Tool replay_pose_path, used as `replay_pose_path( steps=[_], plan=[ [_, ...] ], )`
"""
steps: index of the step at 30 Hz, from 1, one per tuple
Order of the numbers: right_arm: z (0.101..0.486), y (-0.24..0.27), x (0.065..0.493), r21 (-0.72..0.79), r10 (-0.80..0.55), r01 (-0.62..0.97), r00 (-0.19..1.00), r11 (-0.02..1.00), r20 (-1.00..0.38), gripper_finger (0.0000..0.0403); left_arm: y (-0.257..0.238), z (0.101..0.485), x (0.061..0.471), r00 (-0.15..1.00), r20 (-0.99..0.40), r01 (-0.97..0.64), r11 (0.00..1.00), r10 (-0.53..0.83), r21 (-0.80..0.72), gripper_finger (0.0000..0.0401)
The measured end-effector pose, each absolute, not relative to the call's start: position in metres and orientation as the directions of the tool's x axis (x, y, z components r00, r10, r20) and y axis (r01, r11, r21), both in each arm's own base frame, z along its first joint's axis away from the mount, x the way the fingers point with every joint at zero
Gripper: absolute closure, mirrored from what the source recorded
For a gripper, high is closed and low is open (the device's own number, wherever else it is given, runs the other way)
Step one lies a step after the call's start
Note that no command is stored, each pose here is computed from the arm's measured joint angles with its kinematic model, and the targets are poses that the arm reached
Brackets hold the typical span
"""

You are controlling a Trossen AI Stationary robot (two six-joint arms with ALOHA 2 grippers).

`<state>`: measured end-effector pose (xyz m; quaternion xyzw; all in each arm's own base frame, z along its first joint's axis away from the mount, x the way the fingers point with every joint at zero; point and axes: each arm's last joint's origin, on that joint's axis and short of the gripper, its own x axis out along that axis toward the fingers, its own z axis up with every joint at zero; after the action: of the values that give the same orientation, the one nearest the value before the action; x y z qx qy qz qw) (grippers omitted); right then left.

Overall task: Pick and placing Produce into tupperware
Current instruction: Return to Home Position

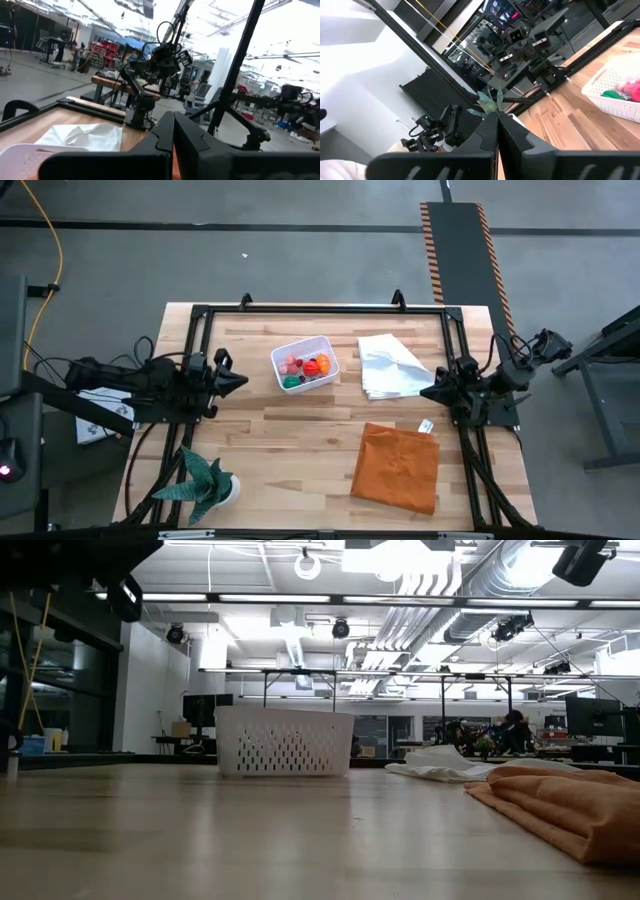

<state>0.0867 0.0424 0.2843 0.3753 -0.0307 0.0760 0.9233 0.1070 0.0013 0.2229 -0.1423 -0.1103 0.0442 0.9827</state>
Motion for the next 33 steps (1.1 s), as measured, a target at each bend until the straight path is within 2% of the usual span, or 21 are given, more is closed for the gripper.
replay_pose_path(
  steps=[13, 22, 27, 33],
  plan=[
    [0.290, 0.031, 0.069, 0.686, 0.117, -0.221, 0.974, 0.694, 0.196, 0.0403, 0.001, 0.199, 0.099, 0.955, 0.279, -0.016, 0.952, 0.105, -0.304, 0.0401],
    [0.287, 0.029, 0.067, 0.678, 0.122, -0.214, 0.976, 0.703, 0.181, 0.0403, 0.000, 0.192, 0.098, 0.963, 0.263, 0.026, 0.960, 0.050, -0.279, 0.0401],
    [0.287, 0.030, 0.066, 0.657, 0.146, -0.232, 0.972, 0.718, 0.184, 0.0403, -0.003, 0.183, 0.100, 0.985, 0.171, 0.078, 0.957, -0.031, -0.278, 0.0401],
    [0.288, 0.025, 0.059, 0.650, 0.140, -0.243, 0.968, 0.720, 0.207, 0.0403, -0.003, 0.177, 0.101, 0.994, 0.103, 0.076, 0.950, -0.046, -0.303, 0.0401]
  ],
)
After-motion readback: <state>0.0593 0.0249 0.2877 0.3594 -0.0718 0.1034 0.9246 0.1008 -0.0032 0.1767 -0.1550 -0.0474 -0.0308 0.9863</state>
